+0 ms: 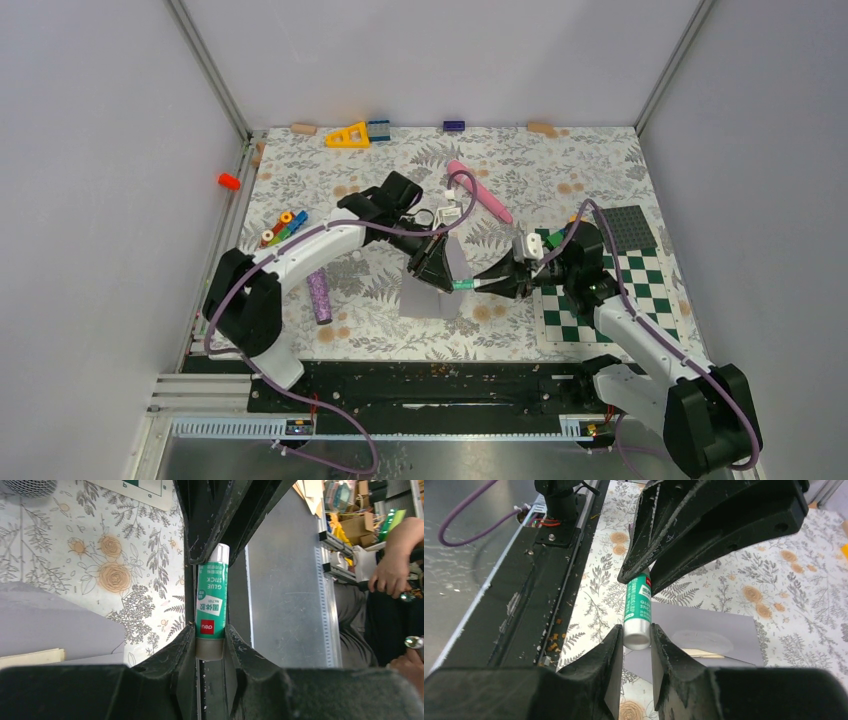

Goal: Place the letter into the envelope and seal it
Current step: Unscrew the solid glue.

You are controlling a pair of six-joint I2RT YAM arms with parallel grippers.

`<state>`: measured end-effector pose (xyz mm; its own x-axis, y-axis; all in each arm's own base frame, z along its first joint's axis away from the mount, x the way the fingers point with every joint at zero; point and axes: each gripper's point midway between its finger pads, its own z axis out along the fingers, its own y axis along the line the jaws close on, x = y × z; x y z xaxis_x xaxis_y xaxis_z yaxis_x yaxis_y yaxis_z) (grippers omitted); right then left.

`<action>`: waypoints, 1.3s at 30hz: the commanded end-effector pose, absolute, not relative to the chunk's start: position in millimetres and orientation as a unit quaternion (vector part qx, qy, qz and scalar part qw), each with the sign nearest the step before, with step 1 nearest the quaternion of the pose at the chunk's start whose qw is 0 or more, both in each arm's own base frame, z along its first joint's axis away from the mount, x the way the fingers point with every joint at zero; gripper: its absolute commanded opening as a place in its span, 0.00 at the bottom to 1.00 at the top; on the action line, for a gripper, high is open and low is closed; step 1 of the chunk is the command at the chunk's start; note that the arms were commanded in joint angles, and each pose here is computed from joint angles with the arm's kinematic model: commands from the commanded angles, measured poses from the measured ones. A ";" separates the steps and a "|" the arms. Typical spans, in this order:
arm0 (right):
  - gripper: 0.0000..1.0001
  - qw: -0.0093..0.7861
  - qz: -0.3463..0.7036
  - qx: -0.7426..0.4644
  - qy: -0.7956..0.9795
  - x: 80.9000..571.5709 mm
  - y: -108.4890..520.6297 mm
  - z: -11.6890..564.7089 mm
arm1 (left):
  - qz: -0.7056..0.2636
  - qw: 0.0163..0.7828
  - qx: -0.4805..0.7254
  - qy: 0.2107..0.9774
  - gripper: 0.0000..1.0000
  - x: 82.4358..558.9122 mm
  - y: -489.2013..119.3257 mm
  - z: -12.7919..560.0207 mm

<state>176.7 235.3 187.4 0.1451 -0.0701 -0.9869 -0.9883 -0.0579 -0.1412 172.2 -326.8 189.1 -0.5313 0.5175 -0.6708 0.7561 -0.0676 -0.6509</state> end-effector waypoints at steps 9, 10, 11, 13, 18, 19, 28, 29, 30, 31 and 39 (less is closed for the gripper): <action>0.20 0.356 0.592 -0.380 0.615 189.7 250.6 227.0 | -0.468 0.282 0.535 0.644 0.00 189.5 -323.9 228.2; 0.21 0.336 0.607 -0.355 0.626 189.8 251.8 231.0 | -0.463 0.286 0.539 0.643 0.00 188.6 -323.6 227.9; 0.21 0.321 0.619 -0.337 0.634 191.3 253.5 234.5 | -0.458 0.291 0.543 0.641 0.00 188.0 -323.3 228.9; 0.21 0.290 0.636 -0.305 0.647 194.8 256.0 239.8 | -0.450 0.297 0.548 0.640 0.00 187.3 -323.1 228.3; 0.25 0.221 0.660 -0.232 0.680 207.3 261.4 243.5 | -0.439 0.309 0.552 0.638 0.00 187.5 -323.2 229.9; 0.26 0.209 0.663 -0.214 0.686 210.8 262.1 243.4 | -0.435 0.312 0.553 0.638 0.00 188.1 -322.8 229.7; 0.57 0.209 0.656 -0.206 0.695 214.2 256.6 243.9 | -0.430 0.321 0.551 0.639 0.00 189.7 -322.1 230.8; 0.64 0.232 0.651 -0.238 0.683 209.9 254.8 244.4 | -0.437 0.316 0.552 0.636 0.00 187.5 -323.4 231.0; 0.69 0.253 0.644 -0.271 0.669 205.2 252.6 245.8 | -0.444 0.310 0.551 0.635 0.00 185.7 -324.3 230.6; 0.73 0.277 0.634 -0.306 0.654 200.7 250.0 246.5 | -0.451 0.303 0.550 0.634 0.00 183.9 -325.3 230.0; 0.83 0.494 0.394 -0.580 0.514 197.2 220.2 213.3 | -0.530 0.207 0.519 0.637 0.00 174.1 -330.0 217.8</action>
